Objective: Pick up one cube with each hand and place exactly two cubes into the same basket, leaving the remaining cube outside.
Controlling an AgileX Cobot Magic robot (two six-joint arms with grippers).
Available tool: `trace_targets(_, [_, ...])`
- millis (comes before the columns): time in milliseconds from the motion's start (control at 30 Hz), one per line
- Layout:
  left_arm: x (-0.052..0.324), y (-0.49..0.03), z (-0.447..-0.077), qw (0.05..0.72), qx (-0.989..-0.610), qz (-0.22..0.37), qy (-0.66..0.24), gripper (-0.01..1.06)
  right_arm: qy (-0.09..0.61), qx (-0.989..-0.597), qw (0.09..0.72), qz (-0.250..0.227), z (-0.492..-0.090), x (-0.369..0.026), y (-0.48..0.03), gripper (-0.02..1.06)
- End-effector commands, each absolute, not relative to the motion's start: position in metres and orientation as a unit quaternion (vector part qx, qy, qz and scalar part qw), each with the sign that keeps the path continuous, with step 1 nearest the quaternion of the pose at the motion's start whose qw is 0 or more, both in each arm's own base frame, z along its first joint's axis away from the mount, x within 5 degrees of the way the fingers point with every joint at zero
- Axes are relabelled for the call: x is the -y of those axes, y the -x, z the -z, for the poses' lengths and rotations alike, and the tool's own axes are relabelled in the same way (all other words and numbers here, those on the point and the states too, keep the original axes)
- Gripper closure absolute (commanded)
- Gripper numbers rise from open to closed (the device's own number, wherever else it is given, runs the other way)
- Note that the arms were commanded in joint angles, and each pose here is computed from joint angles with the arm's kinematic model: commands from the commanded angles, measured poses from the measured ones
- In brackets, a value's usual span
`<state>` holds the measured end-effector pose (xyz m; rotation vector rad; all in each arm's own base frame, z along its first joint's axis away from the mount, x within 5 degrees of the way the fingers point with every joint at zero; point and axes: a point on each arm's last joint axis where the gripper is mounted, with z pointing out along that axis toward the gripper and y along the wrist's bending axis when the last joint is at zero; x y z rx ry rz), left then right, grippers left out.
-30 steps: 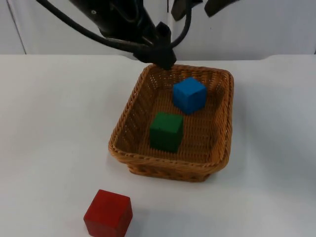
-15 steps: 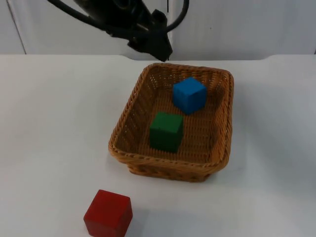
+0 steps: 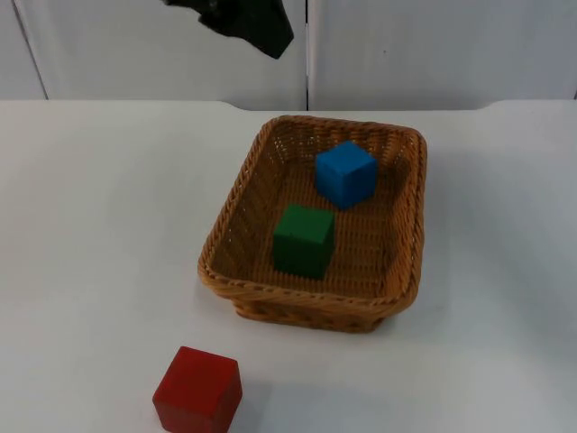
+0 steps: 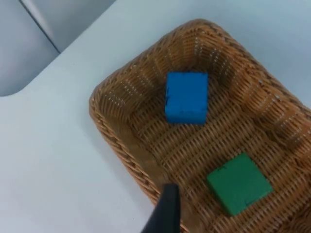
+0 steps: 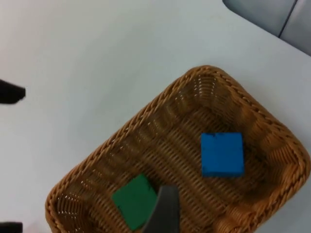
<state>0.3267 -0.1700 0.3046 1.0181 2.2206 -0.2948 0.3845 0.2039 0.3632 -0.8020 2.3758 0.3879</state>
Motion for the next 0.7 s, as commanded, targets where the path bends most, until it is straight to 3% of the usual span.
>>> trace_targets(0, [0.168, -0.32, -0.312, 0.333, -0.852, 0.117, -0.386, 0.28, 0.302, -0.885, 0.322, -0.148, -0.371, -0.2, -0.369, 0.32])
trace_targets(467, [0.168, -0.31, -0.312, 0.296, -0.865, 0.142, -0.38, 0.28, 0.283, -0.883, 0.345, -0.148, -0.363, -0.174, -0.321, 0.32])
trace_targets(667, [0.159, -0.293, -0.32, 0.321, -0.859, 0.136, -0.375, 0.28, 0.277, -0.88, 0.357, -0.147, -0.362, -0.162, -0.298, 0.32])
